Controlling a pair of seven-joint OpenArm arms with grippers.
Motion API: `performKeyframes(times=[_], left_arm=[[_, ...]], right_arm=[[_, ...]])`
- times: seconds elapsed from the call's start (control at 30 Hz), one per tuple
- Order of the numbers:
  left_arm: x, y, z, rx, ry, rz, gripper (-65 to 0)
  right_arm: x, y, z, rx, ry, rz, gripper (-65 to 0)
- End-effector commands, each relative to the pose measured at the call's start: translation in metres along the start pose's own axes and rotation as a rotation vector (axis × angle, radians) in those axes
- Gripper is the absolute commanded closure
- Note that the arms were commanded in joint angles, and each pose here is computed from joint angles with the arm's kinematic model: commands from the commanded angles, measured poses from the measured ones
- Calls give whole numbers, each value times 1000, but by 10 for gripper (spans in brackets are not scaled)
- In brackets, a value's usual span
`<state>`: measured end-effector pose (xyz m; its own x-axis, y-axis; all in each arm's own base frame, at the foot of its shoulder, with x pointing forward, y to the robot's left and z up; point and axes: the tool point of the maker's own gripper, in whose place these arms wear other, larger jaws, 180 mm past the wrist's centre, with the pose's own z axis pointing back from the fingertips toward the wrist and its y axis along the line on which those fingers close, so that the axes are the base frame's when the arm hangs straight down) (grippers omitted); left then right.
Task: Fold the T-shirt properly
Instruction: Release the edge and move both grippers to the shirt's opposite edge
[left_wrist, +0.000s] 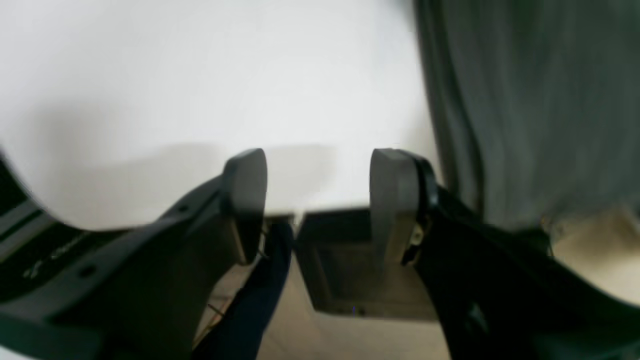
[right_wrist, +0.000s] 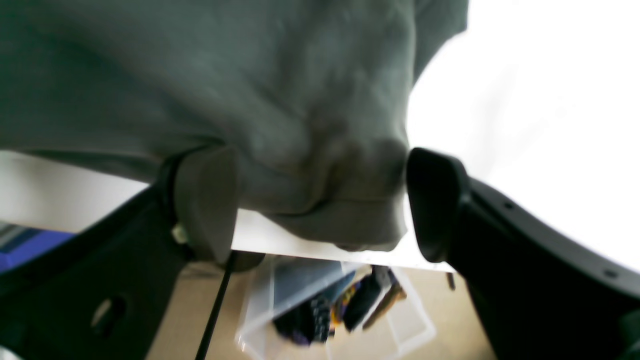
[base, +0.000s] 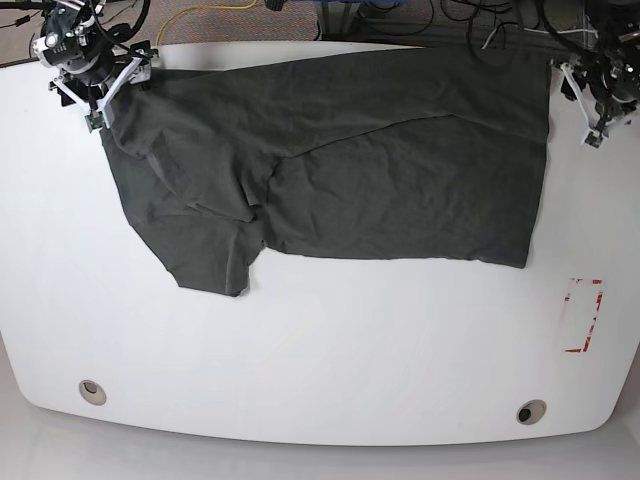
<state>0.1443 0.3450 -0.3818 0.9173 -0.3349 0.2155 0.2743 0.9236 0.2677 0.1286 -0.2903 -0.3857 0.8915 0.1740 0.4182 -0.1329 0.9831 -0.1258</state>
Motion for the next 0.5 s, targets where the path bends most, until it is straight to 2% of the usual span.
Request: performKeyframes(times=[0.0,0.1,0.27,0.47], left_arm=[[14,19,12,62,-9,-7,-315],[32,28,19,93,-33,-4,-315],[70,45,29,133,-108,30,-317],[113,58,42,163,-214,47,-314]], right_arm=[[14,-13,12,-51,-47,19,-490],[18,-16,14,-60,-57,27,-490],[48,-25,13,-85,-128,29,-490],[85,-32,2,-76,-211,-18,-490]])
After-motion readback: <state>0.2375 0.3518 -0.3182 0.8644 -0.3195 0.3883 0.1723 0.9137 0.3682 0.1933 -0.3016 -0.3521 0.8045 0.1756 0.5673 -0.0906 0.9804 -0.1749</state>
